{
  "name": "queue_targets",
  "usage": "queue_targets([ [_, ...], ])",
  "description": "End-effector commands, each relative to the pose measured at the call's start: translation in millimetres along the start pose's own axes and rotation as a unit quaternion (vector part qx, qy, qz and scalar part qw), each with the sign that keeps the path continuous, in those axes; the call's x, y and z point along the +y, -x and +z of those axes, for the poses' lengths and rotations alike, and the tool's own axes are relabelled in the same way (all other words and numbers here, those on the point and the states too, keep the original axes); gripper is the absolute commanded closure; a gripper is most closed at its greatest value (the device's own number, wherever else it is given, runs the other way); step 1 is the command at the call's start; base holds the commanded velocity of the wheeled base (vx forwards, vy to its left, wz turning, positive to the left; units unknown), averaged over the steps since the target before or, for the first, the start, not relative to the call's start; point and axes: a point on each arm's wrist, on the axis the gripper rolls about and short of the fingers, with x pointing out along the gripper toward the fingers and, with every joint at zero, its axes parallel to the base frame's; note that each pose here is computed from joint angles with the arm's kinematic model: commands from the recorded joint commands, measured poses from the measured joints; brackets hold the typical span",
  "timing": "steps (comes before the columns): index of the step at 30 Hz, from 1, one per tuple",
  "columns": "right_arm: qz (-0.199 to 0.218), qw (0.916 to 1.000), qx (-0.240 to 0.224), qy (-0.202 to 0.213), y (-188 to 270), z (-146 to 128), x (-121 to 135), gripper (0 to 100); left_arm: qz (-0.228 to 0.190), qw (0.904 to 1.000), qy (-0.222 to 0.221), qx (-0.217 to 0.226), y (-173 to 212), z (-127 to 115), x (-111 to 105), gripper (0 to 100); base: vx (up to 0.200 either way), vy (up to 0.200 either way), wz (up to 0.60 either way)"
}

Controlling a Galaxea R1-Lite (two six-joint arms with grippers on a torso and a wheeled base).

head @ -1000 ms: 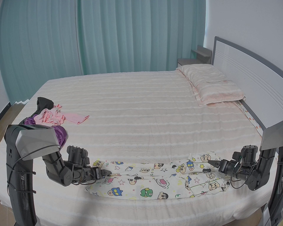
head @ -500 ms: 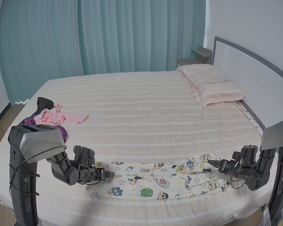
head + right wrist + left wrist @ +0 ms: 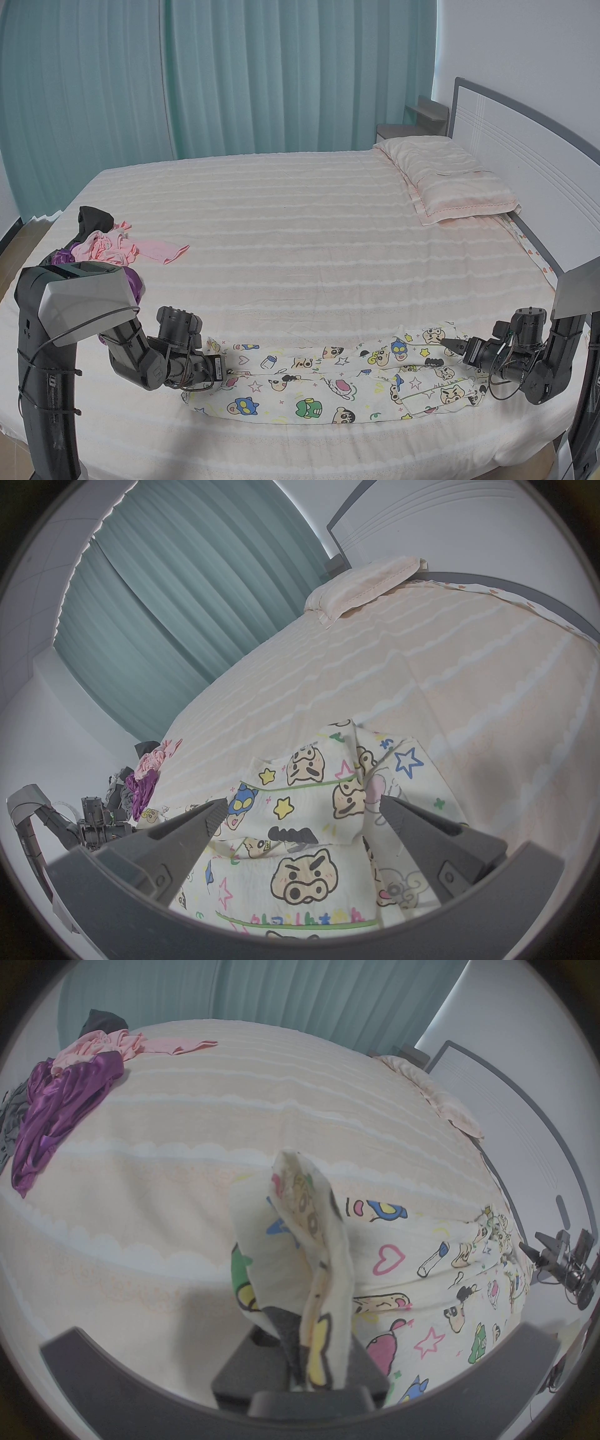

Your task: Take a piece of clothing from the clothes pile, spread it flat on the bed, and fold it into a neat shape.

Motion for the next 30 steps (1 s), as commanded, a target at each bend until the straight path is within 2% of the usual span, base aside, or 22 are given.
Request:
queue_targets([
  [1, 0.005, 0.9999, -0.01, -0.001, 0.3, 1.6, 1.0, 0, 0.004, 0.9996, 0.012, -0.027, 19.3, 14.4, 5.9, 100, 0.0, 0.0, 0.0],
  [15, 0.014, 0.9992, -0.035, -0.016, -0.7, 8.6, 1.1, 0, 0.027, 0.996, 0.072, -0.046, 75.3, 40.9, 50.9, 100, 0.0, 0.0, 0.0],
  [20, 0.013, 0.9992, -0.034, -0.018, -1.1, 8.1, -0.2, 0, 0.036, 0.9923, 0.104, -0.057, 107.8, 50.3, 89.1, 100, 0.0, 0.0, 0.0],
  [24, 0.013, 0.9992, -0.035, -0.017, -1.2, 8.1, 0.2, 0, 0.064, 0.9863, 0.13, -0.078, 130.3, 53.7, 128.0, 100, 0.0, 0.0, 0.0],
  [30, 0.013, 0.9992, -0.034, -0.018, -1.4, 7.8, 0.0, 0, 0.103, 0.9755, 0.166, -0.1, 154.2, 54.0, 169.8, 100, 0.0, 0.0, 0.0],
])
